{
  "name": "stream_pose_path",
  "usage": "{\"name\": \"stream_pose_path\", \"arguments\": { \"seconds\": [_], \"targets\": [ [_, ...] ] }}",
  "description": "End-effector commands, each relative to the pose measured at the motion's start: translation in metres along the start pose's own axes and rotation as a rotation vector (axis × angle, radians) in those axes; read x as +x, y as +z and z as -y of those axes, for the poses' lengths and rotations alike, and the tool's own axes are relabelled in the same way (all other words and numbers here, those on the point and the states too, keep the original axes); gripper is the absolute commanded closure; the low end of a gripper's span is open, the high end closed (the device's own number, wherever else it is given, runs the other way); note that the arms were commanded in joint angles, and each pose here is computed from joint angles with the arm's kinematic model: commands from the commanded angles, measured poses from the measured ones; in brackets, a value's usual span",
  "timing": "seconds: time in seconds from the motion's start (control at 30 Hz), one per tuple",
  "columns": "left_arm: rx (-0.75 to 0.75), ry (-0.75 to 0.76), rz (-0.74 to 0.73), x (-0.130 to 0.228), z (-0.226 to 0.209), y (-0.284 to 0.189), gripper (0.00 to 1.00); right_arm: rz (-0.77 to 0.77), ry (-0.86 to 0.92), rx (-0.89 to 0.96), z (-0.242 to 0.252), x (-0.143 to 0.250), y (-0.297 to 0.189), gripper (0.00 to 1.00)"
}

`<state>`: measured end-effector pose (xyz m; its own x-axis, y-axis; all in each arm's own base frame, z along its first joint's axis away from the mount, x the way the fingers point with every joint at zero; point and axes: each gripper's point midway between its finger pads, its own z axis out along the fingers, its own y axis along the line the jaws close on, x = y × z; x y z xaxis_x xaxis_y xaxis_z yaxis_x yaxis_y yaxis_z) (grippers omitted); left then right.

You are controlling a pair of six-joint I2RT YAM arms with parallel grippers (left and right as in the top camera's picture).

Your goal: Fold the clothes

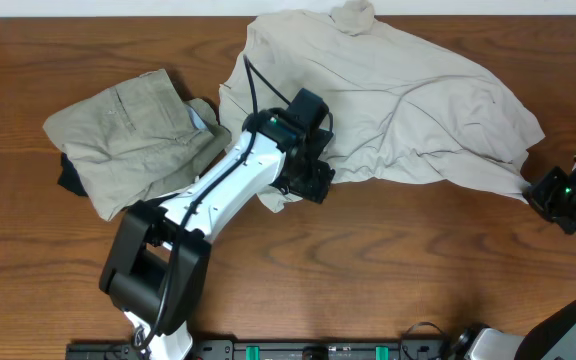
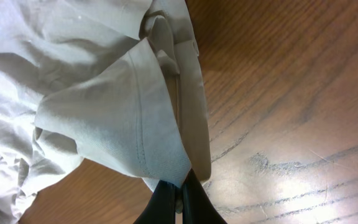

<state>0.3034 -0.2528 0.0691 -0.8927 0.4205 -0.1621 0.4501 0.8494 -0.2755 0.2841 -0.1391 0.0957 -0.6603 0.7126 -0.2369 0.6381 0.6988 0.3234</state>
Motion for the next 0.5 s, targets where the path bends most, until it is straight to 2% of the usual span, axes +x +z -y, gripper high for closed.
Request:
{"name": "stream_pose_path", "arguments": {
  "seconds": [0.0, 0.27, 0.4, 0.47],
  "targets": [
    [0.002, 0.000, 0.022, -0.002, -0.004, 0.011, 0.29, 0.022, 0.000, 0.000, -0.001, -0.006, -0.005, 0.99],
    [-0.040, 0.042, -0.018, 0.000, -0.020, 0.048, 0.30, 0.025, -0.001, -0.001, -0.001, -0.007, -0.005, 0.99],
    [-0.095, 0.052, -0.051, 0.004, -0.035, 0.066, 0.48, 0.029, -0.002, -0.001, -0.001, -0.008, -0.005, 0.99],
    [-0.119, 0.059, -0.052, 0.004, -0.039, 0.066, 0.69, 0.038, -0.002, -0.002, -0.001, -0.010, -0.006, 0.99]
  ]
}}
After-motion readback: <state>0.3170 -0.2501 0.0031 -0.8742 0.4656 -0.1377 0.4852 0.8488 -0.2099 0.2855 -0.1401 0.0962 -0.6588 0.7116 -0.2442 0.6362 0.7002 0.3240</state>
